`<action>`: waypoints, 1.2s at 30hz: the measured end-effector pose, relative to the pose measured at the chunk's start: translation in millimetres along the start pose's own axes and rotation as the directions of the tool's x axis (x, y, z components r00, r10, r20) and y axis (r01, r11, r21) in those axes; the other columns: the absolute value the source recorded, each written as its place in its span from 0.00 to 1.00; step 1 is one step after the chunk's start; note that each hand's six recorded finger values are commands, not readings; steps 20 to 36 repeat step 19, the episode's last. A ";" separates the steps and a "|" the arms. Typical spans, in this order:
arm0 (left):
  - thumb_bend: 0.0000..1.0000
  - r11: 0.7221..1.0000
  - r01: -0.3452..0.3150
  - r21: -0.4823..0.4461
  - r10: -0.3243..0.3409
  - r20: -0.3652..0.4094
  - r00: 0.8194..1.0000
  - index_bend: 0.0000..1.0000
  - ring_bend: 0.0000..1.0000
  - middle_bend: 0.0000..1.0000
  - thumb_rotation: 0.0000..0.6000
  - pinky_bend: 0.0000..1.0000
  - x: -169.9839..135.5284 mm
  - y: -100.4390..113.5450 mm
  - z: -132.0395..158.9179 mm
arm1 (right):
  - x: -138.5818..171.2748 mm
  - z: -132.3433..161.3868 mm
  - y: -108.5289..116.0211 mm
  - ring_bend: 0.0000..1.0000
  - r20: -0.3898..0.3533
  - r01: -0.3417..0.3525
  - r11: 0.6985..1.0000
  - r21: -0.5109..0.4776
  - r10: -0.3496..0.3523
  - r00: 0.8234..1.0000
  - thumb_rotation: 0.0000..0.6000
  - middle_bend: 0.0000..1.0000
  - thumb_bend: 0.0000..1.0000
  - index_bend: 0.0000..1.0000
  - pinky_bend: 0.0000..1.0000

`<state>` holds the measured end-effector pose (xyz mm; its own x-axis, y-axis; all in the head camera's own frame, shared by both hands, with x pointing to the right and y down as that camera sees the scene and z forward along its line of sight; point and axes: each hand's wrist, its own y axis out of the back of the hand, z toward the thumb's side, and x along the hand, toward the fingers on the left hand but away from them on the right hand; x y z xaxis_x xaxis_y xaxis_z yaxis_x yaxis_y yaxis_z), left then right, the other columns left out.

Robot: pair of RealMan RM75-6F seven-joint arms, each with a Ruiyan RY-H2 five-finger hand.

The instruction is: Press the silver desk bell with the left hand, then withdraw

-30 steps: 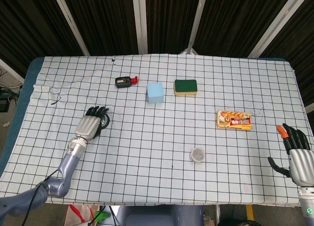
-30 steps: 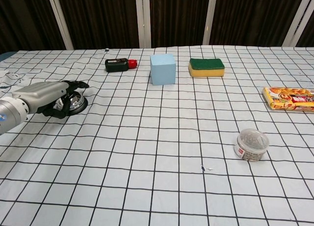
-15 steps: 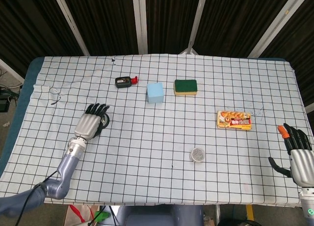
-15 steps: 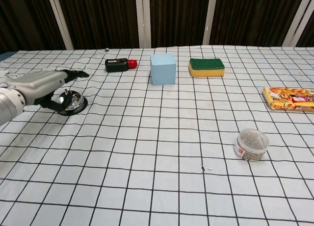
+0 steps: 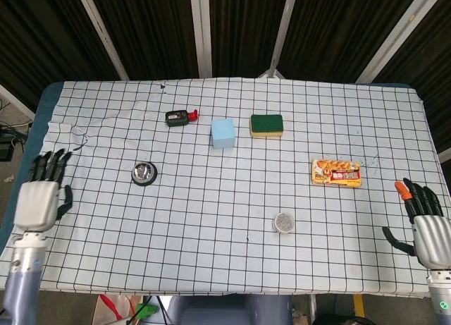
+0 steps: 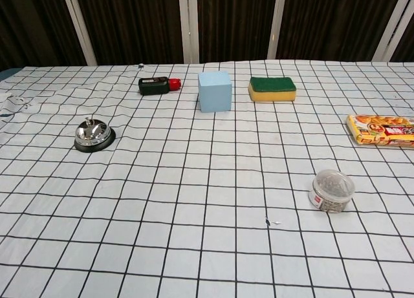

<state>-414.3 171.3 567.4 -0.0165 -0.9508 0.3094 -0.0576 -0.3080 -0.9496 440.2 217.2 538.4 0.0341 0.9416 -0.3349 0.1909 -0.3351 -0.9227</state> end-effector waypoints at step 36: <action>0.87 0.997 -0.046 -0.058 0.041 -0.092 0.995 0.02 0.00 0.03 1.00 0.00 -53.2 20.6 -58.4 | -1.3 7.1 -5.7 0.04 -0.018 -0.018 1.000 0.007 0.018 1.000 1.00 0.01 0.30 0.08 0.00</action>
